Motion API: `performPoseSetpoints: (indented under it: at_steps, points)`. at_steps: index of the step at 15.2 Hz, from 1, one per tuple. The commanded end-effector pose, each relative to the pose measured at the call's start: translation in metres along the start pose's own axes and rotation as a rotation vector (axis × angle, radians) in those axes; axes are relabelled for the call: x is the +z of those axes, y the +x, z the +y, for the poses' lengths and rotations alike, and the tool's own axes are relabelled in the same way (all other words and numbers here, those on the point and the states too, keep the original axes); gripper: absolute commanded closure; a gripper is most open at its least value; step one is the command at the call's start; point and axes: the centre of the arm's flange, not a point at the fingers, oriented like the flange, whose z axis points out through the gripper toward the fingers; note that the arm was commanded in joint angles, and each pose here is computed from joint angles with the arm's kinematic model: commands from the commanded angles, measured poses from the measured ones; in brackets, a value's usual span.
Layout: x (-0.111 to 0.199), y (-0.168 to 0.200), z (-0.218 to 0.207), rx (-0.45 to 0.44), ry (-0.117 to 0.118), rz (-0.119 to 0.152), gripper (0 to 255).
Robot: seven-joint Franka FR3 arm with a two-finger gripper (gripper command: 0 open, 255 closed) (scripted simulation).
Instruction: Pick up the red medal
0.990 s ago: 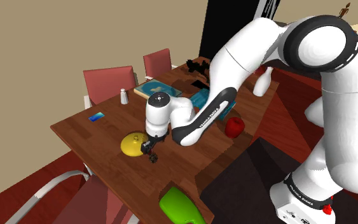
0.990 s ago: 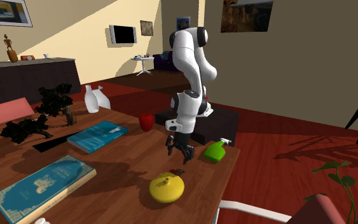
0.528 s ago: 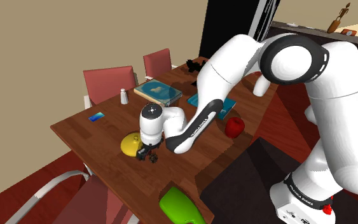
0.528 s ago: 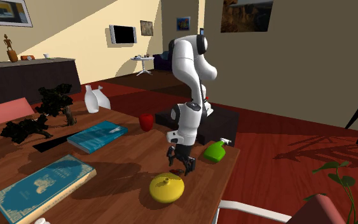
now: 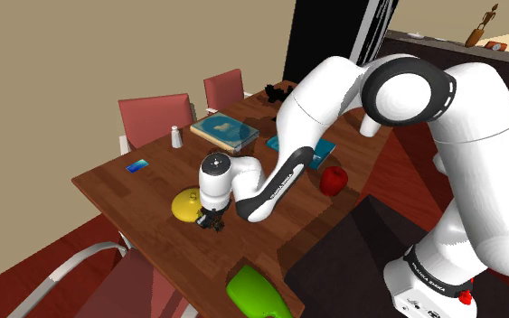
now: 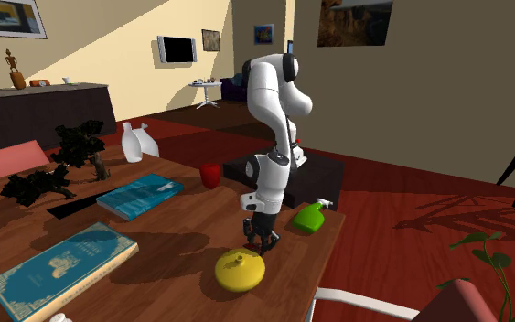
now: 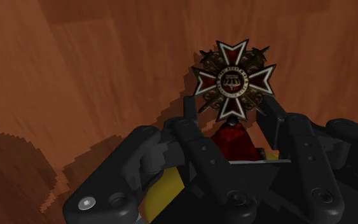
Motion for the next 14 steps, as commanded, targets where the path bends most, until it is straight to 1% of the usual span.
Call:
performPoseSetpoints:
  at_steps: [1,6,14]
  points:
    - [0.0,0.0,0.0,0.0,0.0,0.0,255]
    - [0.0,0.0,0.0,0.0,0.0,0.0,255]
    - [-0.041,0.008,0.005,0.0,0.0,0.0,255]
